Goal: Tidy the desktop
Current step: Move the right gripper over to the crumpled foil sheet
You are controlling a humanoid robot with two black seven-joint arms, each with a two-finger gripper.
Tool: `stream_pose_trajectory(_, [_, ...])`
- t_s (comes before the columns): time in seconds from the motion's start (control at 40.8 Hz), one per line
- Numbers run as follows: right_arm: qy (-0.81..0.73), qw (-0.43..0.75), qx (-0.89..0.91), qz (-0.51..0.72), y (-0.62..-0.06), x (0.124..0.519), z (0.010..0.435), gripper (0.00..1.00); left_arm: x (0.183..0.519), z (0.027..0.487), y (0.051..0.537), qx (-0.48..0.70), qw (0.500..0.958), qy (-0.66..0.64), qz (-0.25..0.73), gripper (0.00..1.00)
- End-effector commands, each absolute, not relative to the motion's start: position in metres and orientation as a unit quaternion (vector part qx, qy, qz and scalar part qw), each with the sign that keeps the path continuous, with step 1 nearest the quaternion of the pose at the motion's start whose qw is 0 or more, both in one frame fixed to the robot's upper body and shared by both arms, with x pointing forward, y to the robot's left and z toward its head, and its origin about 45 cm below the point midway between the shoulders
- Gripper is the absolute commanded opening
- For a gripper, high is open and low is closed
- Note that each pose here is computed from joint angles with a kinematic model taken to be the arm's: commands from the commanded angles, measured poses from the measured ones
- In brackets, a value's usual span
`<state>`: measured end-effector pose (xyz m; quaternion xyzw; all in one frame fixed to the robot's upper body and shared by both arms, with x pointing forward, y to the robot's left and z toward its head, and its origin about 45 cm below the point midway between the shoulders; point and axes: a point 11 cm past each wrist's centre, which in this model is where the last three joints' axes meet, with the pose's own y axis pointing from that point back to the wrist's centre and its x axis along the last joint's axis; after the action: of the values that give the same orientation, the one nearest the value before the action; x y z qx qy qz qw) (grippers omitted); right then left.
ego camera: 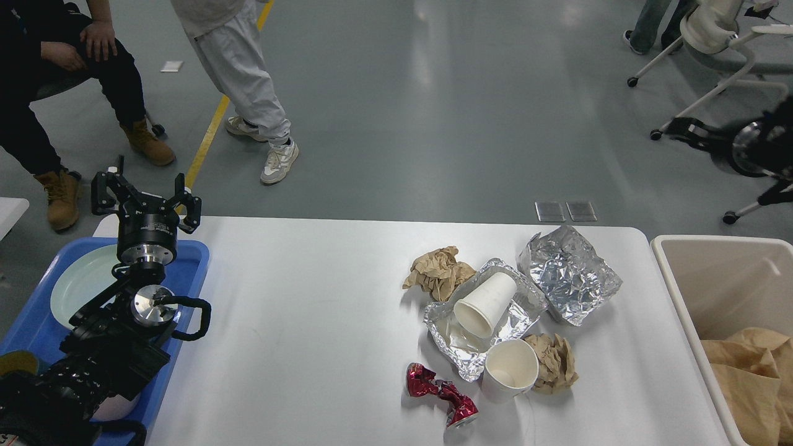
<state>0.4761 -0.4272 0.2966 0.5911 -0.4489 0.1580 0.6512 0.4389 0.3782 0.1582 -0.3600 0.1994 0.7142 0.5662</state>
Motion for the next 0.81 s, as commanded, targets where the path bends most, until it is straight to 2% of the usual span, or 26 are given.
stream_pose_trajectory(0.0, [-0.363, 0.663, 0.629, 0.183, -0.352, 0.483, 0.319, 1.00, 0.439, 0.158, 0.378, -0.360, 0.566, 0.200, 0.714, 0.96])
stream_pose_trajectory(0.098, [-0.284, 0.666, 0.669, 0.167, -0.301, 0.474, 0.338, 1.00, 0.439, 0.158, 0.378, -0.360, 0.566, 0.200, 0.714, 0.96])
stream_pose_trajectory(0.245, [-0.186, 0.672, 0.705, 0.133, -0.256, 0.448, 0.368, 1.00, 0.439, 0.158, 0.378, -0.360, 0.566, 0.200, 0.714, 0.96])
stream_pose_trajectory(0.441, [-0.105, 0.676, 0.723, 0.094, -0.231, 0.411, 0.407, 1.00, 0.439, 0.158, 0.378, -0.360, 0.566, 0.200, 0.714, 0.96])
stream_pose_trajectory(0.589, [-0.092, 0.679, 0.724, 0.081, -0.233, 0.405, 0.418, 1.00, 0.439, 0.158, 0.378, -0.360, 0.566, 0.200, 0.714, 0.97])
stream_pose_trajectory(0.687, [-0.111, 0.674, 0.728, 0.054, -0.257, 0.410, 0.384, 1.00, 0.439, 0.158, 0.378, -0.360, 0.566, 0.200, 0.714, 0.96])
stream_pose_trajectory(0.785, [-0.139, 0.671, 0.728, 0.006, -0.296, 0.414, 0.315, 1.00, 0.439, 0.158, 0.378, -0.360, 0.566, 0.200, 0.714, 0.97])
